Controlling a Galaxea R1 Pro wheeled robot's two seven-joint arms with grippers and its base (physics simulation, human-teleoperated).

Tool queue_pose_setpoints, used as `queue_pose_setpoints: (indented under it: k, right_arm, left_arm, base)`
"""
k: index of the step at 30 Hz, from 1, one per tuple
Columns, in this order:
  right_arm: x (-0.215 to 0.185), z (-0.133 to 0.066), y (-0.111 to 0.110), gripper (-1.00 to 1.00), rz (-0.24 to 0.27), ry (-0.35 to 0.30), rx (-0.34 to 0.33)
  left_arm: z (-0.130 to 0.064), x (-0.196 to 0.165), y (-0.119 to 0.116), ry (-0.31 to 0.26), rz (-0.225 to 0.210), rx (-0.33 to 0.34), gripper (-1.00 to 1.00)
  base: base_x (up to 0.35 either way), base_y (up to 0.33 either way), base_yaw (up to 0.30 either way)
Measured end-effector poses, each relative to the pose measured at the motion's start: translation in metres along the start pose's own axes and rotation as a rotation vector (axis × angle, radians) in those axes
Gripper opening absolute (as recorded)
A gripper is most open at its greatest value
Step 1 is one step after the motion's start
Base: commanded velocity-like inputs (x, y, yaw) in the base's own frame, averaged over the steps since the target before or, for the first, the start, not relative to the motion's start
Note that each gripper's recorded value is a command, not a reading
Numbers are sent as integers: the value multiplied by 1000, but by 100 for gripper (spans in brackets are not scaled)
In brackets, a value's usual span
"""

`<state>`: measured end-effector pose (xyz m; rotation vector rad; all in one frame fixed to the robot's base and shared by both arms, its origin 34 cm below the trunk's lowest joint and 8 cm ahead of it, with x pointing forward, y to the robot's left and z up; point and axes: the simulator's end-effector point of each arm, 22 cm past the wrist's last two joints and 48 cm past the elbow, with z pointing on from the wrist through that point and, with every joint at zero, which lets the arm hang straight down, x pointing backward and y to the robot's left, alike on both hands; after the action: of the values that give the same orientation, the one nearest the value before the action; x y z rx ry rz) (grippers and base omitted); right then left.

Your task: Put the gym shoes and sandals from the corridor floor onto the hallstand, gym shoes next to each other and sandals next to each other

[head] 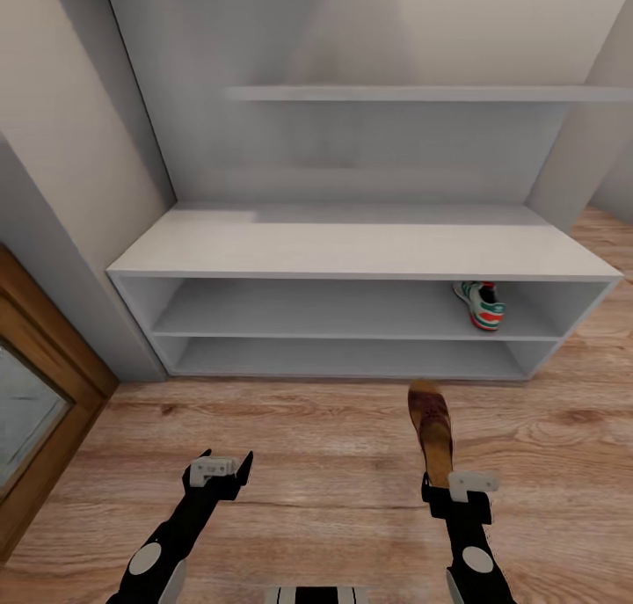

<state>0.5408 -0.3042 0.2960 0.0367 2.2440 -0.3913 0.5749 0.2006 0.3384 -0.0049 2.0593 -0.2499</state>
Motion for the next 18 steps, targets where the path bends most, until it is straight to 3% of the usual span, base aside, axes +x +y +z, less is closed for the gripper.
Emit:
queue_pose_setpoints:
  k: [18]
  right_arm:
    - [7,0,2,-100,-7,11,-2]
  left_arm:
    - [0,0,2,-1,-1,-3,100]
  base:
    - [0,243,0]
